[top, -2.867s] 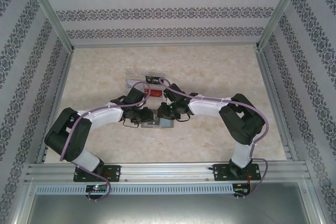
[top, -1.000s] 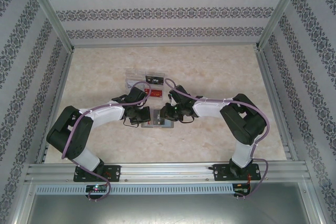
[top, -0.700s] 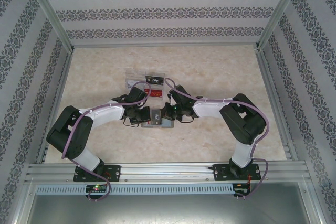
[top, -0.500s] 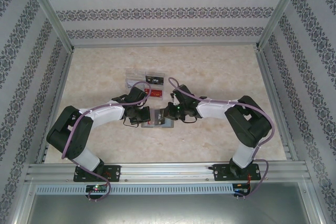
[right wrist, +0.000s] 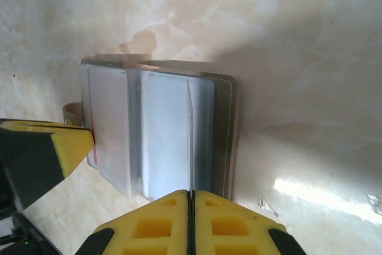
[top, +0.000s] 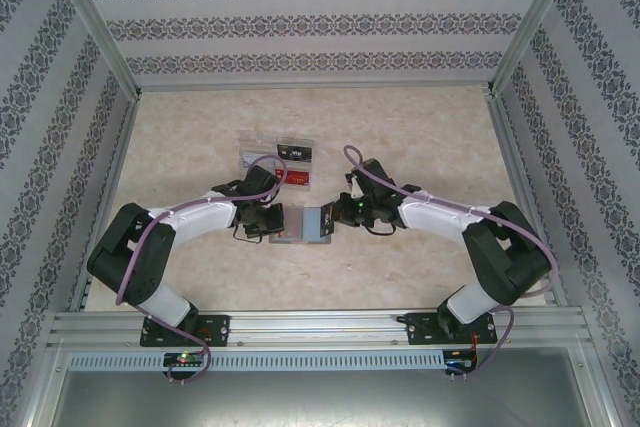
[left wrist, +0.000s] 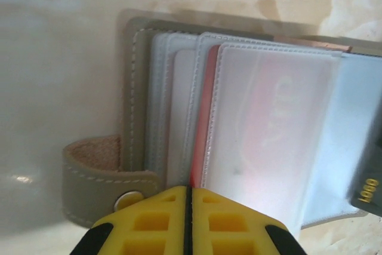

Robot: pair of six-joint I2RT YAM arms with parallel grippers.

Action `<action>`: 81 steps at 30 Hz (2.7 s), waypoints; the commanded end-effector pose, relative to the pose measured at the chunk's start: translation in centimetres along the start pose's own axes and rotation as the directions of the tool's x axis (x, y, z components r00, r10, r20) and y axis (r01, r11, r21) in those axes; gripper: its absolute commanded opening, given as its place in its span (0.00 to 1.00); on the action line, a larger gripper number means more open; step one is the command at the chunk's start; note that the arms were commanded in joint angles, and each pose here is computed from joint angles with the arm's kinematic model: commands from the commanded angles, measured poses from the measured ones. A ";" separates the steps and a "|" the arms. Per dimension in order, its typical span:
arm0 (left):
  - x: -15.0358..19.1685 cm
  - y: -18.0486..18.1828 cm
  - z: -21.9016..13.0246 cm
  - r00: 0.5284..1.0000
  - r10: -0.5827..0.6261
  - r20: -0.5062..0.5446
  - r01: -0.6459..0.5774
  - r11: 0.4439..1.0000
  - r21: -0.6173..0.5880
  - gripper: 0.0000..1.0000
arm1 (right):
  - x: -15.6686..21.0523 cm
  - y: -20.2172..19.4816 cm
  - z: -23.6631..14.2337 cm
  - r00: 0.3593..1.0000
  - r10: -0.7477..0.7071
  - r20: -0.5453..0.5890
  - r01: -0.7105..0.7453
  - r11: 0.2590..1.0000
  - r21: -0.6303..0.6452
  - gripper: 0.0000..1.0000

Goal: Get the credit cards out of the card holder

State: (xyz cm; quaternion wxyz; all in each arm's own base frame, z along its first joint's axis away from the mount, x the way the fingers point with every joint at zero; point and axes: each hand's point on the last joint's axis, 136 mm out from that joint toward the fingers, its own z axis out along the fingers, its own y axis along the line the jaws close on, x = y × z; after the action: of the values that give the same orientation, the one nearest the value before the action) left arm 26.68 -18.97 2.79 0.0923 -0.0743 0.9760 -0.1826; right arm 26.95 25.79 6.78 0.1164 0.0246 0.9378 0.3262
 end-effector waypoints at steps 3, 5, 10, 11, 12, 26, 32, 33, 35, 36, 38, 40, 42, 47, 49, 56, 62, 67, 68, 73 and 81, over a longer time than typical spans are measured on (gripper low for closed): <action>-0.9 -0.1 -3.0 0.998 0.033 0.051 -0.032 0.999 -0.020 0.14 | -2.6 2.5 -4.0 0.981 -0.167 0.102 0.161 0.985 0.064 0.00; -1.6 -0.9 -4.5 0.994 0.054 0.097 -0.055 0.999 0.002 0.38 | -3.6 4.0 -5.3 0.961 -0.242 0.133 0.233 0.969 0.082 0.00; -3.5 -0.8 -8.9 0.964 0.086 0.251 -0.078 0.996 -0.042 1.00 | -5.8 6.9 -6.7 0.877 -0.457 0.146 0.429 0.884 0.185 0.00; -4.0 -0.5 -10.0 0.952 0.094 0.292 -0.079 0.995 -0.061 1.00 | -6.2 7.5 -6.7 0.847 -0.514 0.133 0.481 0.849 0.218 0.00; -4.3 -0.3 -10.9 0.939 0.101 0.328 -0.080 0.994 -0.076 1.00 | -6.5 7.9 -6.6 0.818 -0.563 0.118 0.525 0.815 0.246 0.00; -4.2 4.3 -19.2 0.802 0.143 0.580 -0.016 0.976 -0.218 1.00 | -13.6 13.6 -1.1 0.359 -0.898 -0.254 0.857 0.210 0.471 0.00; -3.8 5.0 -19.9 0.788 0.138 0.600 0.003 0.974 -0.227 1.00 | -15.1 14.7 1.8 0.148 -0.911 -0.385 0.864 -0.071 0.499 0.00; -3.9 5.0 -19.9 0.789 0.138 0.599 0.003 0.973 -0.229 1.00 | -15.5 14.7 1.9 0.147 -0.912 -0.384 0.860 -0.074 0.505 0.00; -3.9 4.9 -19.8 0.791 0.140 0.595 0.001 0.973 -0.231 0.99 | -16.0 14.6 2.1 0.145 -0.911 -0.385 0.856 -0.080 0.511 0.00; -3.9 4.9 -19.8 0.792 0.141 0.594 0.002 0.973 -0.233 1.00 | -16.2 14.4 2.3 0.134 -0.909 -0.395 0.855 -0.095 0.509 0.00; -4.0 4.9 -19.5 0.798 0.144 0.585 -0.001 0.971 -0.238 1.00 | -16.3 14.1 2.7 0.116 -0.903 -0.413 0.853 -0.122 0.507 0.00; -4.0 4.9 -19.3 0.803 0.148 0.577 -0.004 0.970 -0.243 1.00 | -16.4 13.5 3.1 0.121 -0.900 -0.419 0.861 -0.115 0.495 0.00; -4.1 4.9 -19.1 0.808 0.151 0.570 -0.006 0.969 -0.249 1.00 | -16.4 12.9 3.4 0.129 -0.897 -0.424 0.867 -0.106 0.487 0.00; -4.4 4.8 -19.0 0.809 0.153 0.568 -0.006 0.968 -0.252 1.00 | -16.3 11.7 4.3 0.128 -0.889 -0.439 0.882 -0.100 0.460 0.00; -4.5 4.9 -18.9 0.810 0.154 0.566 -0.004 0.967 -0.257 1.00 | -16.2 11.5 4.7 0.131 -0.889 -0.439 0.887 -0.093 0.453 0.00; -4.5 5.2 -18.8 0.814 0.147 0.563 0.005 0.966 -0.260 1.00 | -15.6 10.9 5.7 0.134 -0.884 -0.448 0.898 -0.082 0.432 0.00; -4.5 5.3 -18.8 0.816 0.142 0.560 0.011 0.965 -0.261 1.00 | -15.8 10.4 5.7 0.136 -0.877 -0.462 0.895 -0.091 0.437 0.00; -4.5 5.4 -18.7 0.818 0.140 0.559 0.013 0.965 -0.260 1.00 | -16.5 11.7 4.2 0.124 -0.890 -0.439 0.866 -0.119 0.485 0.00; -4.5 5.3 -18.7 0.818 0.139 0.558 0.012 0.966 -0.259 1.00 | -16.6 12.1 3.8 0.115 -0.897 -0.426 0.861 -0.123 0.493 0.00; -4.4 5.4 -18.8 0.819 0.138 0.556 0.016 0.965 -0.263 1.00 | -16.0 14.2 2.3 -0.007 -0.936 -0.352 0.865 -0.183 0.468 0.00; -4.3 5.5 -18.7 0.824 0.131 0.552 0.022 0.965 -0.263 1.00 | -14.5 14.3 1.3 -0.140 -0.930 -0.340 0.878 -0.275 0.391 0.00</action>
State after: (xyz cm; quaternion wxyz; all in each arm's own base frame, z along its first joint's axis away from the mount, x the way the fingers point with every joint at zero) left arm 26.76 -7.47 18.86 0.3819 -0.1052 0.9174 -0.0385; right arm 41.05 35.53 15.61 0.3319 -0.6290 0.6856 -0.1551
